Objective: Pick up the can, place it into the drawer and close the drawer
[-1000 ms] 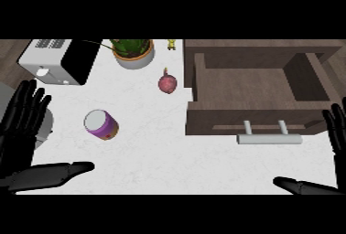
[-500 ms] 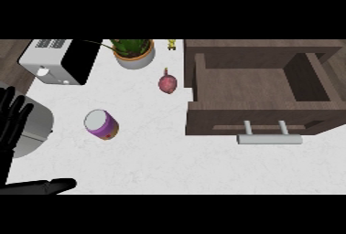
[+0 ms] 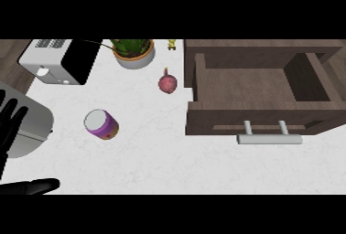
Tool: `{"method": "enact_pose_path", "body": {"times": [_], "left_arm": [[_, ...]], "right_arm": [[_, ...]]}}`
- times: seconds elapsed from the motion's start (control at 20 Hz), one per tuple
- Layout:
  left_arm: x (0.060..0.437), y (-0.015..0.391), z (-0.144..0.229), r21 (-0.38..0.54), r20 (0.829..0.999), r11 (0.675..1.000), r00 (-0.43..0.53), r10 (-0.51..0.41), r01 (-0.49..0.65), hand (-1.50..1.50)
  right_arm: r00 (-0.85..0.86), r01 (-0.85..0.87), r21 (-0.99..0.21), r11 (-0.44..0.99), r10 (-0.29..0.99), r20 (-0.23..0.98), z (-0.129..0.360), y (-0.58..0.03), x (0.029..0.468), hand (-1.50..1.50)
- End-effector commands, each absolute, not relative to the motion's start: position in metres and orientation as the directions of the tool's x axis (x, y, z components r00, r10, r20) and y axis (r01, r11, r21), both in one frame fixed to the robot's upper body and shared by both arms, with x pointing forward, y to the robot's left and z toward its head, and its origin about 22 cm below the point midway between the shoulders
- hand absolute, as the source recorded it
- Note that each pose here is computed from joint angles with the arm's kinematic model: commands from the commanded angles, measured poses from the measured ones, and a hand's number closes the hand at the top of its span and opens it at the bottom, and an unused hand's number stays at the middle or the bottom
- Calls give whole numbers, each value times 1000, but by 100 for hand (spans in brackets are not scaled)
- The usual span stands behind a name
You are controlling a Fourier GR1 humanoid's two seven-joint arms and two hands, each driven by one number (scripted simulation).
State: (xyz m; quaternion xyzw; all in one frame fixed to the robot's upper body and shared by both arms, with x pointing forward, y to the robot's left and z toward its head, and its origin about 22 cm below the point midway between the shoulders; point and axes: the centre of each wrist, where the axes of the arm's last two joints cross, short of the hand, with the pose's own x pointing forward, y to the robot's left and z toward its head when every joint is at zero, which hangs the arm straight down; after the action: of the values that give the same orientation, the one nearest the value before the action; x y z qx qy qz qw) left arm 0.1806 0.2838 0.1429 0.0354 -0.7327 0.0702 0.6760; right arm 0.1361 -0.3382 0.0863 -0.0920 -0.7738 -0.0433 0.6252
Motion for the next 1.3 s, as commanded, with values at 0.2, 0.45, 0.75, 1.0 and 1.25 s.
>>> {"method": "enact_pose_path", "body": {"times": [0.2,0.45,0.75,1.0,1.25], "left_arm": [[205,310,138,-184,982,972,-63,177,-144,-150],[217,271,121,-211,978,969,-24,209,-126,-150],[243,283,92,-188,980,969,29,195,-164,-150],[244,282,65,-160,986,971,14,165,-177,-150],[269,249,40,-128,991,973,25,135,-192,-150]], "right_arm": [[-217,184,-39,982,79,973,84,-352,97,-150],[-196,193,-45,980,84,977,103,-357,102,-150],[-193,199,-46,979,85,978,88,-360,101,-150],[-206,183,-56,981,94,974,107,-375,95,-150],[-183,182,-57,982,90,979,101,-374,78,-150]]}}
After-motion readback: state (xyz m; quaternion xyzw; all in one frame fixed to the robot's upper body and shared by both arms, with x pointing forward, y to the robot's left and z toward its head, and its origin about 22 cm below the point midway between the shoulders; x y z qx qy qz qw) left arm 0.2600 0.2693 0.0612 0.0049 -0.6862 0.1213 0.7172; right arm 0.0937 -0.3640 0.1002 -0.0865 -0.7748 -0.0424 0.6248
